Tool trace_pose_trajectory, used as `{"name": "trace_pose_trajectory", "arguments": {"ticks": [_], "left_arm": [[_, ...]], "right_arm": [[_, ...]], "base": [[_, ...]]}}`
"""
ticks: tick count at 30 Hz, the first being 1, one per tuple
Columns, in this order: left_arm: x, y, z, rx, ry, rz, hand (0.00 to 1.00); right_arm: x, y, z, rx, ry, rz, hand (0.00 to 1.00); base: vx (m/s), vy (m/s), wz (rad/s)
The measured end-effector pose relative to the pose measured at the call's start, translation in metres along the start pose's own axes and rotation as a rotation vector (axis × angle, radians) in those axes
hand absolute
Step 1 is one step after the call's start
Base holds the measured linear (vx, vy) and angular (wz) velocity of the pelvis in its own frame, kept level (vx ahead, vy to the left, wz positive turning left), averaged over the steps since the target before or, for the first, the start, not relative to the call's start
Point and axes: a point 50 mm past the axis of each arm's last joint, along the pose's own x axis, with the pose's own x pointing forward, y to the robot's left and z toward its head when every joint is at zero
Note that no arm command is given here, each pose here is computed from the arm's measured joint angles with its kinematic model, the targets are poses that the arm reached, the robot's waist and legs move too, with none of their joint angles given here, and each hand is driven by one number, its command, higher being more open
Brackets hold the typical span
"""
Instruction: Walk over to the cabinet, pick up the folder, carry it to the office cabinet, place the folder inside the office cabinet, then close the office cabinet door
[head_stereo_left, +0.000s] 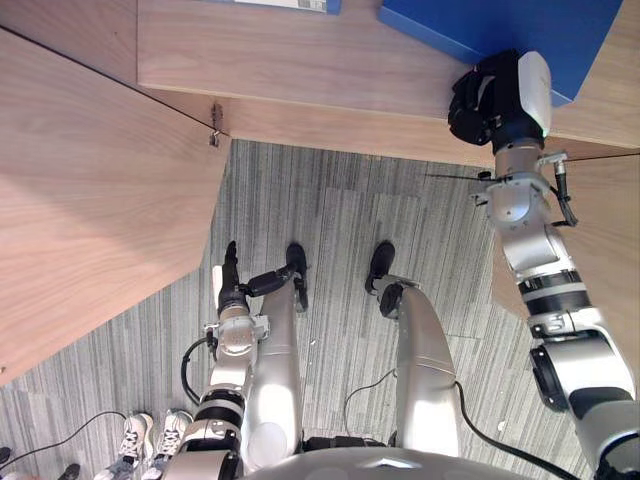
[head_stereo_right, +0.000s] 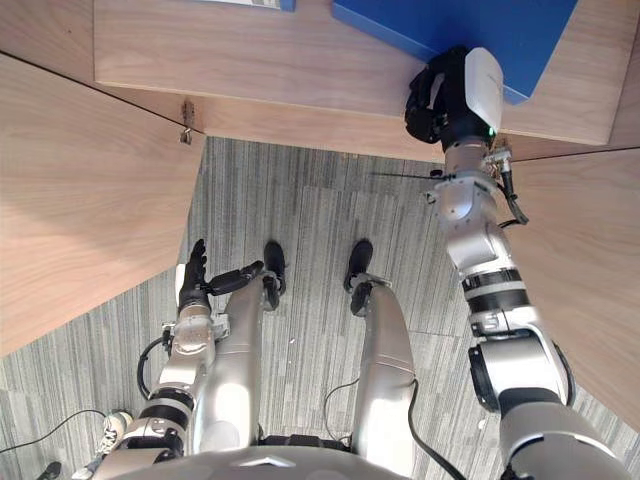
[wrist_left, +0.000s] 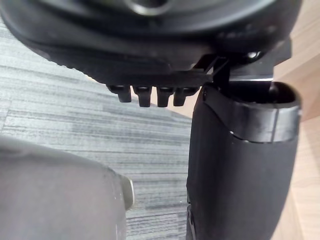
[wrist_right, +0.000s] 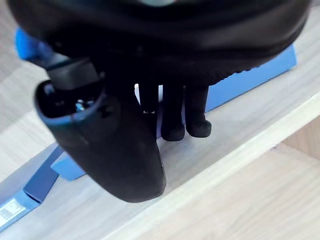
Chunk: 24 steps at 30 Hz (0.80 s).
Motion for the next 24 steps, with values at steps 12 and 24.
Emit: {"name": "trace_pose_trajectory", "arguments": {"ticks": [12,24], "left_arm": [[-0.001,-0.002,-0.001,-0.023,0.009,0.02,1.0],[-0.003,-0.006,-0.004,-0.049,0.04,0.019,1.0]], "right_arm": [[0.035,-0.029,-0.003,0.228,0.148,-0.138,0.0],[0.034,-0.049,-0.017,0.43,0.246,-0.273,0.0]], "base": [[0.0,0.025,0.04],[0.0,0.01,0.0]]}}
